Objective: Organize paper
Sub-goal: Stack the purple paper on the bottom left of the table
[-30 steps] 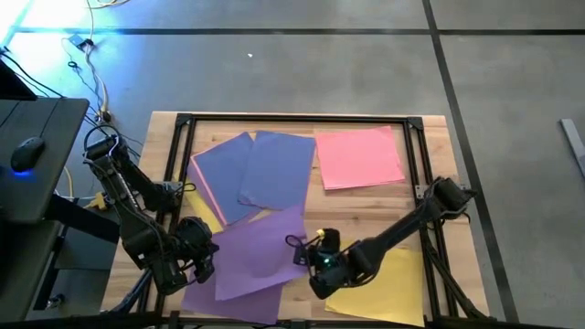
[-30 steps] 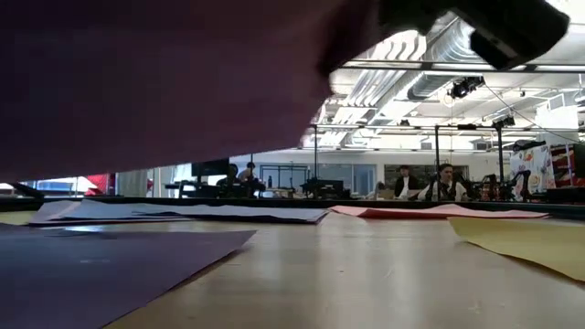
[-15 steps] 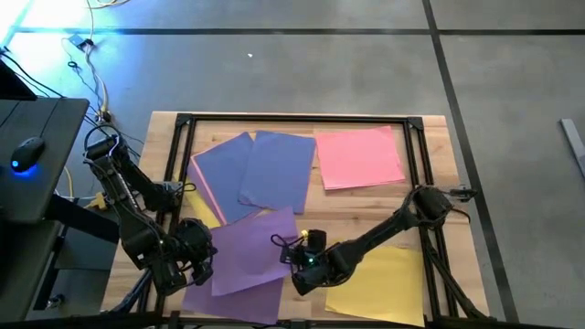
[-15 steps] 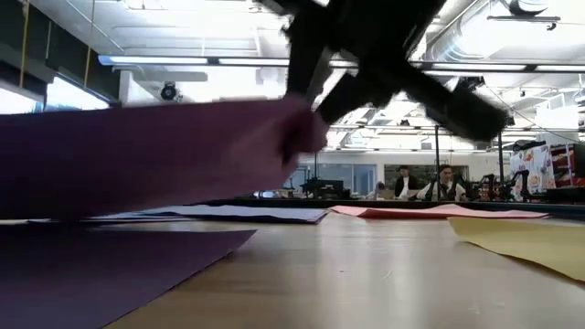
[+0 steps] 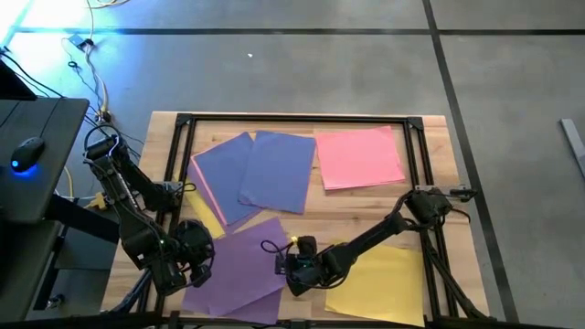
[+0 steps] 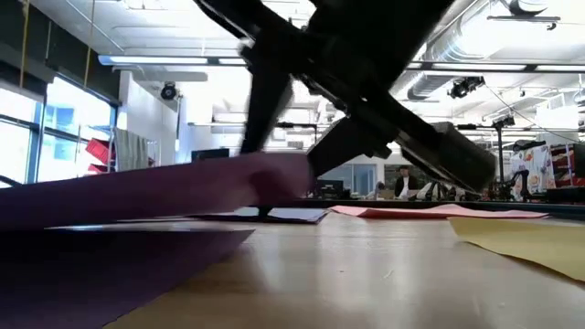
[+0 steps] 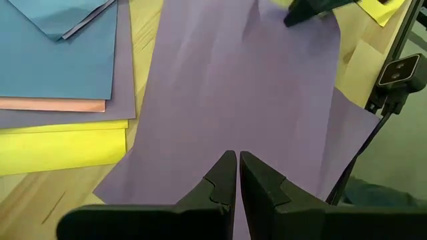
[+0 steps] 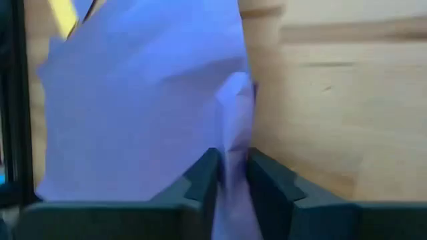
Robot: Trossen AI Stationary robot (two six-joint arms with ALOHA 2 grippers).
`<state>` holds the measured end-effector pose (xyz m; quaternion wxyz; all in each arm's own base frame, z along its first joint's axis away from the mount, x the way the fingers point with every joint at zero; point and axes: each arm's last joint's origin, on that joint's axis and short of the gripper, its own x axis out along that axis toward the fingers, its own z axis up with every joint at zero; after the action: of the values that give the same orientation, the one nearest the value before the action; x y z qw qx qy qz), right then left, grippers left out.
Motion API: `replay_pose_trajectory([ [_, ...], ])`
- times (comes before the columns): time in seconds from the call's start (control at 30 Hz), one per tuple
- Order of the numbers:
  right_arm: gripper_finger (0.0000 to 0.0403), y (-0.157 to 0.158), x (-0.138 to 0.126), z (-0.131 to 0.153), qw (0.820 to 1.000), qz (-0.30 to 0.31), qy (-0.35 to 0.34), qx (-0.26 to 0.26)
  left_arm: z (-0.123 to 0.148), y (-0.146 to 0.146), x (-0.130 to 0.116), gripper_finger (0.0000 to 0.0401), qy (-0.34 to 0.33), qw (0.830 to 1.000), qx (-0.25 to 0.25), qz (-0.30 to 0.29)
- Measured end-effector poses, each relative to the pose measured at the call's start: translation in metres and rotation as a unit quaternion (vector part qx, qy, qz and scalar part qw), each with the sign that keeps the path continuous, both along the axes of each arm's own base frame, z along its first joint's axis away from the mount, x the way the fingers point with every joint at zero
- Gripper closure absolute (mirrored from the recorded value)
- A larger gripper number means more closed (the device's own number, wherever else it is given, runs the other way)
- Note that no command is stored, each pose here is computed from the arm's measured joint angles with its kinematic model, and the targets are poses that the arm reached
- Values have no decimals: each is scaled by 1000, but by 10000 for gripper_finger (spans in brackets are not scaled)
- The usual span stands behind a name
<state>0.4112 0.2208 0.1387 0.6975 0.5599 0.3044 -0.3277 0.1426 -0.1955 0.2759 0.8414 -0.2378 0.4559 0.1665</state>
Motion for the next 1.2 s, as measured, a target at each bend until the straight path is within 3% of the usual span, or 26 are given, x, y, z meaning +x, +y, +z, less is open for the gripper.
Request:
replay_pose_trajectory([
  [0.2,213,-2,9,4,989,135,-12,-55,-1,-1,-1,401,16,1000,-10,-10],
  [0.4,208,-9,15,4,937,347,8,-50,1,-15,-3,401,26,996,-67,-57],
  [0.53,227,-11,13,2,896,437,17,-72,-1,-39,-10,401,11,987,-106,-123],
  [0.67,264,-6,11,2,865,488,8,-118,-16,-68,-15,401,-11,981,-113,-157],
  [0.83,321,3,4,1,837,518,19,-176,-56,-98,-9,401,-36,989,-83,-115],
  [1.0,385,17,-5,0,794,570,16,-211,-91,-115,1,401,-27,992,-92,-77],
  [1.07,398,23,-8,1,776,591,9,-220,-98,-120,2,401,-29,992,-96,-77],
  [1.2,398,31,-9,3,762,602,-15,-237,-106,-128,4,401,-22,988,-95,-120],
])
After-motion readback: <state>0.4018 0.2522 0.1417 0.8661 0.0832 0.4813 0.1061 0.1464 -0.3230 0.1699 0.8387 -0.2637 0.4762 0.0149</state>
